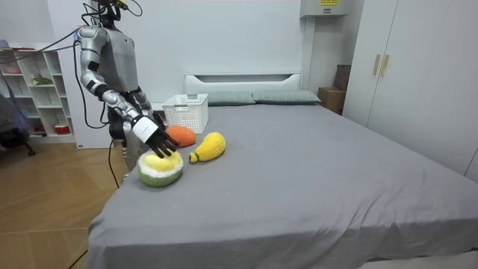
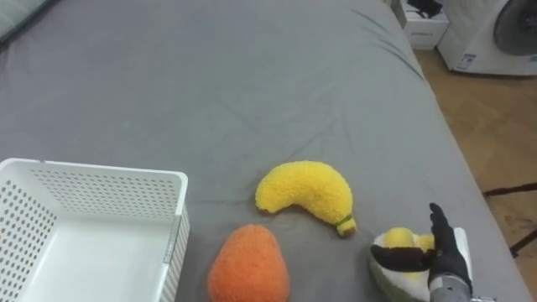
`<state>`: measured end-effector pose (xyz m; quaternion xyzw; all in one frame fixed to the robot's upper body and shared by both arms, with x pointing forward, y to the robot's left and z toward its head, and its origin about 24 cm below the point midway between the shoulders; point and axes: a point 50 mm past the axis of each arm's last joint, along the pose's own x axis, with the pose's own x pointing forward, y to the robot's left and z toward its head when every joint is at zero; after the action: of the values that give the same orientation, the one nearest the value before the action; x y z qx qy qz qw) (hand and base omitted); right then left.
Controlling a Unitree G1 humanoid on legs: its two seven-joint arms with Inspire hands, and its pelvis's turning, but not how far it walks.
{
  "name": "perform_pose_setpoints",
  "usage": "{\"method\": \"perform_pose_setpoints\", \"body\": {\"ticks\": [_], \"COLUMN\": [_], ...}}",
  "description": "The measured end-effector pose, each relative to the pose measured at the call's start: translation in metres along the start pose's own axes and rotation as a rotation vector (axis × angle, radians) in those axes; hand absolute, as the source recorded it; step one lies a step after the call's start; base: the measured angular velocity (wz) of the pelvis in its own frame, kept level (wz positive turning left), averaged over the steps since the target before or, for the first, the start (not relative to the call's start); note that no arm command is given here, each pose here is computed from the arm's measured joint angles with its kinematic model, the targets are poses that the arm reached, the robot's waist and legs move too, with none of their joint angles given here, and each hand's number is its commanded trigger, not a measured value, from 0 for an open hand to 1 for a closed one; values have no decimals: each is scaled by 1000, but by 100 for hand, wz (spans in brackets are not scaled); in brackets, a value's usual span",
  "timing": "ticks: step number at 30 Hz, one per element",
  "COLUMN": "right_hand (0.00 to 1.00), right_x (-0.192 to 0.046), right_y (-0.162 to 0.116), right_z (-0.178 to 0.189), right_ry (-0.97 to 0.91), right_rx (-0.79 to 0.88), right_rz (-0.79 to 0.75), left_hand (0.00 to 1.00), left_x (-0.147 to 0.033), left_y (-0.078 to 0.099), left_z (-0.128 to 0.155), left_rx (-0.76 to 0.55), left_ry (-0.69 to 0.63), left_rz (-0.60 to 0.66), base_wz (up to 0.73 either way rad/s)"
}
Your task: Collect toys from the bed
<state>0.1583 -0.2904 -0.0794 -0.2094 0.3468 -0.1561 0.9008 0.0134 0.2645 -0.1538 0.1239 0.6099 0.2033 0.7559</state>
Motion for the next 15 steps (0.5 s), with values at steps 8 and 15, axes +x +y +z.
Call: {"method": "perform_pose_setpoints", "body": {"ticks": [8, 15], "right_hand": [0, 0], "right_x": [-3, -3], "right_y": [2, 1], "right_z": [-41, -49], "right_ry": [174, 206], "right_rx": [-139, -253], "right_rz": [56, 67], "left_hand": [0, 0], "left_x": [0, 0], "left_y": [2, 0], "left_z": [0, 2], "left_rx": [41, 54], "left_ry": [1, -7], "left_rz": [16, 7], "base_wz": [3, 4]}}
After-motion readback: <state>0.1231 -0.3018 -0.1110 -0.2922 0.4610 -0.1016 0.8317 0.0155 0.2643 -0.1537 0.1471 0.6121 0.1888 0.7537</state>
